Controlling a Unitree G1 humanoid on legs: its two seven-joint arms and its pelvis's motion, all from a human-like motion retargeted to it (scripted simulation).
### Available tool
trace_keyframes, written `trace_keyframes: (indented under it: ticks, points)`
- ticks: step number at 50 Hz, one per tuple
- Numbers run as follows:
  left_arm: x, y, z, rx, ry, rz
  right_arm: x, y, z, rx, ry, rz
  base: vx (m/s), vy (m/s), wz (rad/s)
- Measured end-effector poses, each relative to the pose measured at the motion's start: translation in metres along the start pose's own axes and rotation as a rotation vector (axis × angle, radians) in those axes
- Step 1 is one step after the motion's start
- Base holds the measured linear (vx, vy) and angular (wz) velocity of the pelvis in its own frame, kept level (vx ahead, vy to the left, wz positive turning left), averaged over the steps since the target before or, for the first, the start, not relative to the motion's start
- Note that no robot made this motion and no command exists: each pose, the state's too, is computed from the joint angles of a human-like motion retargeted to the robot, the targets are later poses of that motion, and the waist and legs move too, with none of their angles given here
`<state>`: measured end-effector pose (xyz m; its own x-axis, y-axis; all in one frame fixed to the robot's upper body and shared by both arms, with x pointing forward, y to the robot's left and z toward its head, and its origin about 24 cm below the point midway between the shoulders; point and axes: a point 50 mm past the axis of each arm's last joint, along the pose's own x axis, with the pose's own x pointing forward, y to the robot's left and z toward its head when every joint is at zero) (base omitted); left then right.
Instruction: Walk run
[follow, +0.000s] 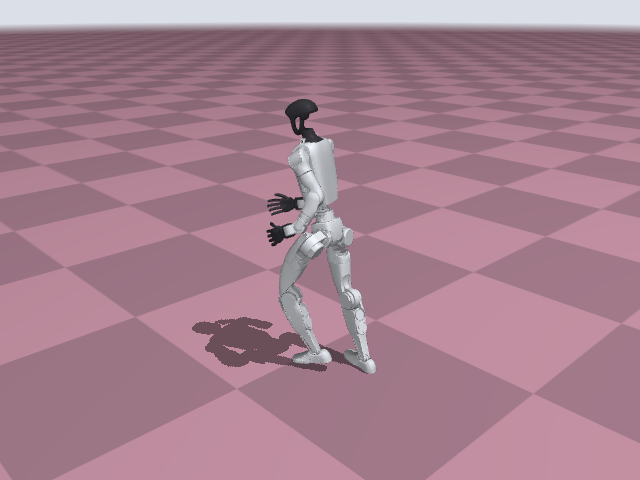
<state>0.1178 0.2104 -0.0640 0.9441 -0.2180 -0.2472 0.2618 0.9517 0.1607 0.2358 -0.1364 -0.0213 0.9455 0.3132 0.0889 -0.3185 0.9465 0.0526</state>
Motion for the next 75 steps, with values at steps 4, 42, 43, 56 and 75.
trace_keyframes:
  ticks: [4,42,43,56,75]
  points:
    - [-0.014,0.018,0.002,0.023,0.014,-0.007,0.034,-0.001,0.042,0.026,-0.195,0.032,0.73,-0.14,0.22]
    - [0.039,-0.046,0.043,0.016,-0.208,-0.318,0.004,0.026,-0.016,-0.098,0.11,0.029,1.67,-0.19,-0.08]
    - [0.028,-0.037,0.041,0.025,-0.215,-0.29,0.017,0.029,-0.002,-0.116,0.061,0.082,2.1,-0.21,-0.58]
    - [0.078,-0.011,0.098,0.299,-0.457,-0.199,-0.052,-0.018,-0.038,-0.123,0.235,-0.219,2.2,-0.35,0.14]
    - [0.072,-0.007,0.087,0.072,-0.364,-0.163,-0.07,-0.021,-0.044,-0.187,0.213,-0.262,2.53,-0.42,0.05]
